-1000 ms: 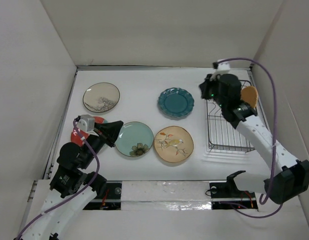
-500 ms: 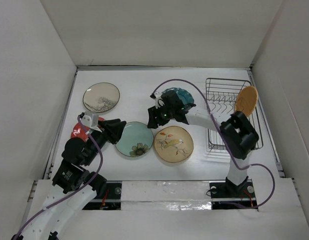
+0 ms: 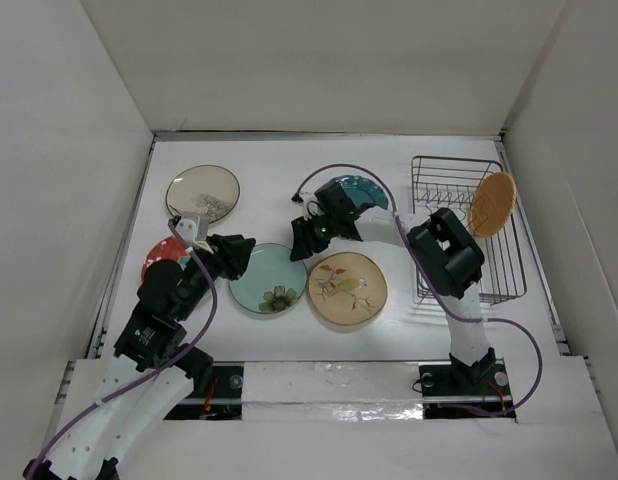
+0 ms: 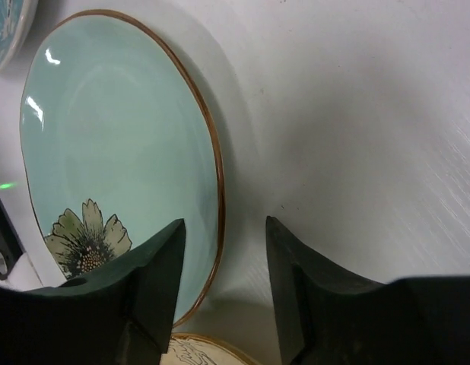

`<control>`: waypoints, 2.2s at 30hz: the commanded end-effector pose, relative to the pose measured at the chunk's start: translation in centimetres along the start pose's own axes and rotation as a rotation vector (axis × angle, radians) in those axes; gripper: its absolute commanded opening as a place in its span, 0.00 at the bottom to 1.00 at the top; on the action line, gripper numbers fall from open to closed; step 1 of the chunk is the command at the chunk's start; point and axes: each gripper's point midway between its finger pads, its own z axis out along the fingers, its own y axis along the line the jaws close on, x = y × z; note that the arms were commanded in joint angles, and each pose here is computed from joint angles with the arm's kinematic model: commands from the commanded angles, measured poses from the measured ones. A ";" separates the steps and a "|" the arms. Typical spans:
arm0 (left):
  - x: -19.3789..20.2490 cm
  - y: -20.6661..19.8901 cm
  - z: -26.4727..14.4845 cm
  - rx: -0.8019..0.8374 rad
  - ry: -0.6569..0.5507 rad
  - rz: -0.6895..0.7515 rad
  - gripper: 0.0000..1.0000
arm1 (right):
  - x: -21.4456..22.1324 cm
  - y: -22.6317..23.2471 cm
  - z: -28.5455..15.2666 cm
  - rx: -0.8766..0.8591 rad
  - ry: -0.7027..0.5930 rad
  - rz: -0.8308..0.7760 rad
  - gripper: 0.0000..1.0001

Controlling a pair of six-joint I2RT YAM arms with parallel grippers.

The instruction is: Load the plates into the dish rack

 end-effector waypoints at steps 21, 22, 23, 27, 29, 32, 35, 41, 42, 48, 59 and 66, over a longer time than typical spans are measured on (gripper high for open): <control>-4.2 -1.7 -1.8 0.069 -0.146 0.015 0.32 | -8.0 7.3 -6.7 -0.168 -0.229 -0.040 0.00; -4.3 -1.8 -1.9 0.073 -0.151 0.014 0.33 | -9.3 6.9 -8.3 -0.148 -0.280 -0.025 0.00; -4.3 -1.9 -2.0 0.079 -0.152 0.014 0.33 | -10.2 7.0 -9.8 -0.140 -0.320 -0.023 0.00; -5.0 -2.5 -2.7 0.106 -0.184 0.013 0.33 | -14.1 6.4 -19.2 -0.030 -0.567 -0.008 0.00; -5.1 -2.6 -2.9 0.112 -0.188 0.014 0.33 | -14.1 4.0 -22.4 0.081 -0.647 0.055 0.00; -5.3 -2.8 -3.4 0.124 -0.203 0.012 0.33 | -14.0 0.7 -30.2 0.279 -0.808 0.124 0.00; -5.8 -2.9 -4.0 0.131 -0.226 0.012 0.33 | -12.8 -2.5 -39.3 0.563 -0.976 0.187 0.00; -6.1 -3.7 -4.8 0.164 -0.247 0.009 0.34 | -8.0 -7.3 -52.3 1.119 -1.099 0.308 0.00; -6.1 -3.7 -4.9 0.168 -0.249 0.009 0.33 | -8.3 -7.0 -54.3 1.177 -1.120 0.299 0.00; -6.1 -4.1 -5.2 0.186 -0.249 0.005 0.34 | -7.0 -8.1 -60.8 1.579 -1.024 0.271 0.00; -6.6 -4.2 -5.7 0.190 -0.269 0.003 0.34 | -4.6 -12.6 -60.7 1.820 -0.712 0.139 0.00; -6.5 -4.2 -5.6 0.190 -0.266 0.003 0.34 | -3.8 -15.8 -57.6 1.784 -0.600 0.140 0.00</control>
